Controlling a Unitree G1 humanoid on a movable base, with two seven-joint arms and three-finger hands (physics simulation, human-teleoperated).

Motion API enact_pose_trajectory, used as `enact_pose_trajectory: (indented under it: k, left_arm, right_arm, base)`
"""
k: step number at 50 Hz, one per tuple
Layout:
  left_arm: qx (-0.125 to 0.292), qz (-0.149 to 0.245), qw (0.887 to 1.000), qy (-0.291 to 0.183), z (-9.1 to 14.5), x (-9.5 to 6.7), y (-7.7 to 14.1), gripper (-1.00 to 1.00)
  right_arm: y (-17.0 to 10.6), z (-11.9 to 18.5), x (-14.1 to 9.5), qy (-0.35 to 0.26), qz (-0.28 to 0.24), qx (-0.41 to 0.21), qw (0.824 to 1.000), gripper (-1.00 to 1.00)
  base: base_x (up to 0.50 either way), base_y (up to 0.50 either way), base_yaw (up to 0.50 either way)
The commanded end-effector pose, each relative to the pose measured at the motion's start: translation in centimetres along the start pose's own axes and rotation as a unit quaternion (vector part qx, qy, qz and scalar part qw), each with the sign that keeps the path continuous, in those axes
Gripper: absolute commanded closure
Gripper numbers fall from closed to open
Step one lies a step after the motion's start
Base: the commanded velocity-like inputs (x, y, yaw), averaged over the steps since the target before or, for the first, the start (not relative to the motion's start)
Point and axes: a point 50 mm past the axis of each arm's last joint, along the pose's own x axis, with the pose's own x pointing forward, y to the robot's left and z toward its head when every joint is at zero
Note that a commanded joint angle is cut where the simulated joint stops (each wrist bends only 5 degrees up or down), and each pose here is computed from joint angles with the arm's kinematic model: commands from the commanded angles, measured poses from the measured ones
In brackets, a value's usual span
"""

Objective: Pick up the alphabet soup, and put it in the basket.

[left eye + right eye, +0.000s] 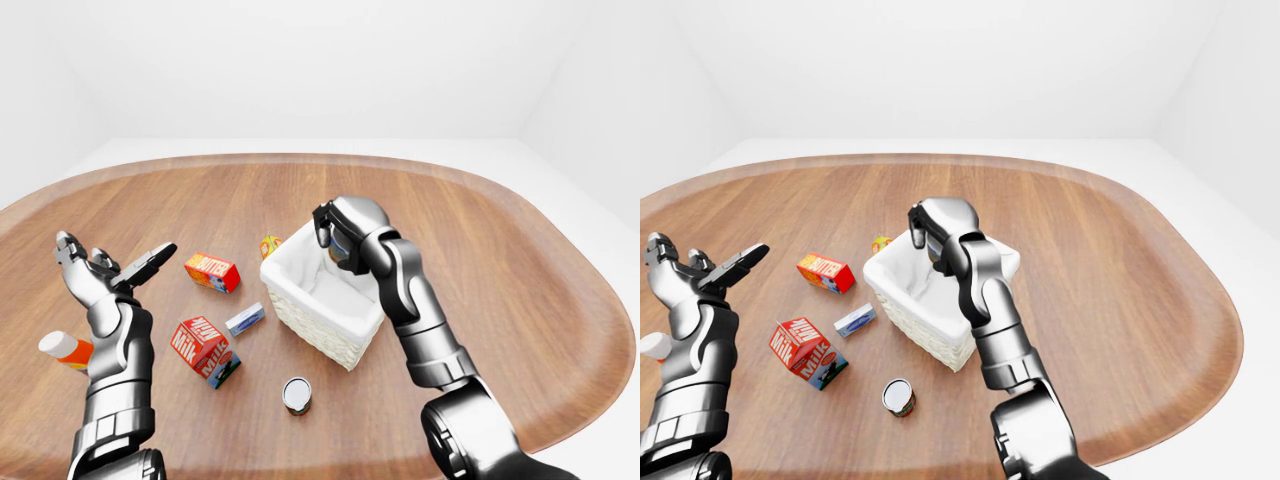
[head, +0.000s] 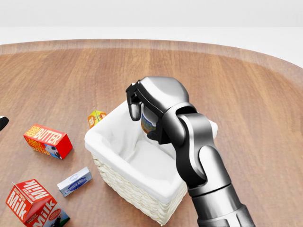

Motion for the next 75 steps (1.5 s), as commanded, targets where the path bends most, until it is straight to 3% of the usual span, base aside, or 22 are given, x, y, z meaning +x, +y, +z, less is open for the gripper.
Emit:
enact_pose_trajectory:
  k: [1,28,54,57,58,60,61,75]
  left_arm:
    - [0.000,0.000,1.000,0.000,0.0,0.0,0.0,-1.00]
    - [-0.001,0.000,1.000,-0.001,0.2,0.0,0.0,-1.00]
    - [0.000,0.000,1.000,0.000,0.1,0.0,0.0,-1.00]
    - [0.002,0.000,1.000,0.004,-0.3,0.0,0.0,-1.00]
    - [0.003,0.000,1.000,0.006,-0.3,0.0,0.0,-1.00]
    - [0.003,0.000,1.000,0.007,-0.3,0.1,0.0,-1.00]
    - [0.000,0.000,1.000,0.000,0.0,0.0,0.1,-1.00]
    - [0.000,-0.001,1.000,0.002,-0.1,0.0,0.0,-1.00]
  right_arm:
    - [0.4,-0.6,0.9,0.004,0.010,0.018,1.000,1.00]
    - [2.4,0.2,-0.1,0.002,0.064,0.001,0.998,1.00]
    - [1.9,-0.6,0.5,0.010,0.052,0.013,0.999,1.00]
    - [2.0,-0.6,0.5,0.009,0.051,0.014,0.999,0.28]
    - [1.9,-0.5,0.5,0.008,0.052,0.012,0.999,-0.04]
    - [1.9,-0.5,0.4,0.008,0.052,0.012,0.999,-0.04]
    - [1.9,-0.4,0.4,0.006,0.052,0.009,0.999,-1.00]
    - [1.4,-0.1,0.2,0.002,0.046,0.003,0.999,-1.00]
  base:
    - [0.00,0.00,0.00]
    - [0.00,0.00,0.00]
    - [0.00,0.00,0.00]
    - [0.00,0.00,0.00]
    - [0.00,0.00,0.00]
    - [0.00,0.00,0.00]
    - [0.00,0.00,0.00]
    - [0.00,0.00,0.00]
